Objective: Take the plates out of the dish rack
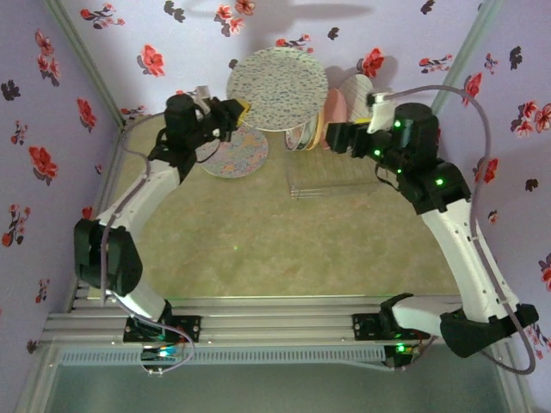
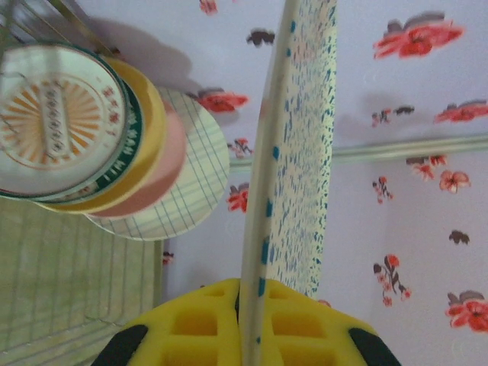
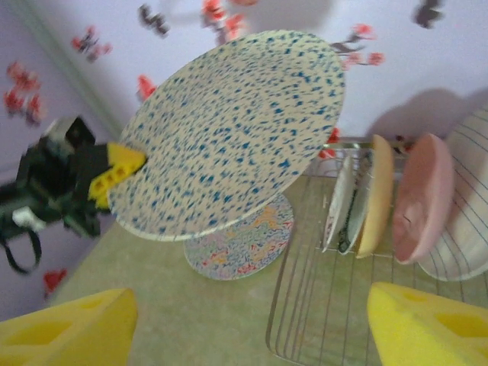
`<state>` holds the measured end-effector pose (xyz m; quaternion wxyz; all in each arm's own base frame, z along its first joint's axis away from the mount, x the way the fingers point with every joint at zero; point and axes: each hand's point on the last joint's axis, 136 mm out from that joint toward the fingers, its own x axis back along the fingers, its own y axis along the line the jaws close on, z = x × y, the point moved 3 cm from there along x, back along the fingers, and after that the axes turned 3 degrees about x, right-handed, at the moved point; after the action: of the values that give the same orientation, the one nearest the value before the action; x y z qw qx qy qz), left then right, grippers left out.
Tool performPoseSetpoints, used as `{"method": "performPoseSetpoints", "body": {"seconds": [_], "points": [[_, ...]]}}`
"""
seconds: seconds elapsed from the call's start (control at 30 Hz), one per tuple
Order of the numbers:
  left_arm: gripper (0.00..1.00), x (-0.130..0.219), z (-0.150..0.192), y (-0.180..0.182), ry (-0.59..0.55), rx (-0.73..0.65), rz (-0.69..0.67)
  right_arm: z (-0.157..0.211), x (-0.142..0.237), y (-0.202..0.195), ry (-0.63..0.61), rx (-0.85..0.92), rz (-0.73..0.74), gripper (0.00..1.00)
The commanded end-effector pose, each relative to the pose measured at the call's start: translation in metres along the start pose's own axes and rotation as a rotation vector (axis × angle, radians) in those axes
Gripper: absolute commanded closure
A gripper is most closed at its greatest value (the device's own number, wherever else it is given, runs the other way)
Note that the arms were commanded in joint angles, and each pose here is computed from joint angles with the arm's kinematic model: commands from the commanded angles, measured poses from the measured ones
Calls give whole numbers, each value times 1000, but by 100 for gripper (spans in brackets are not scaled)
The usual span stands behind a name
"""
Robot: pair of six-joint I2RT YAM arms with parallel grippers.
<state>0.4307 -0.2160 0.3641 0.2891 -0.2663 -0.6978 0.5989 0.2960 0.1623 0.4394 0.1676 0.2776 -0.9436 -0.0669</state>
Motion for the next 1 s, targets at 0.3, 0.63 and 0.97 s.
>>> {"method": "performPoseSetpoints", "body": {"seconds": [0.3, 0.63, 0.97], "points": [[100, 77, -60, 56, -222, -29, -61, 19, -22, 61, 1, 424, -72, 1], [100, 78, -76, 147, -281, 2, -199, 24, -37, 71, 23, 380, -129, 1], [100, 58, -87, 212, -285, 22, -301, 27, -46, 72, 38, 344, -130, 1]]}}
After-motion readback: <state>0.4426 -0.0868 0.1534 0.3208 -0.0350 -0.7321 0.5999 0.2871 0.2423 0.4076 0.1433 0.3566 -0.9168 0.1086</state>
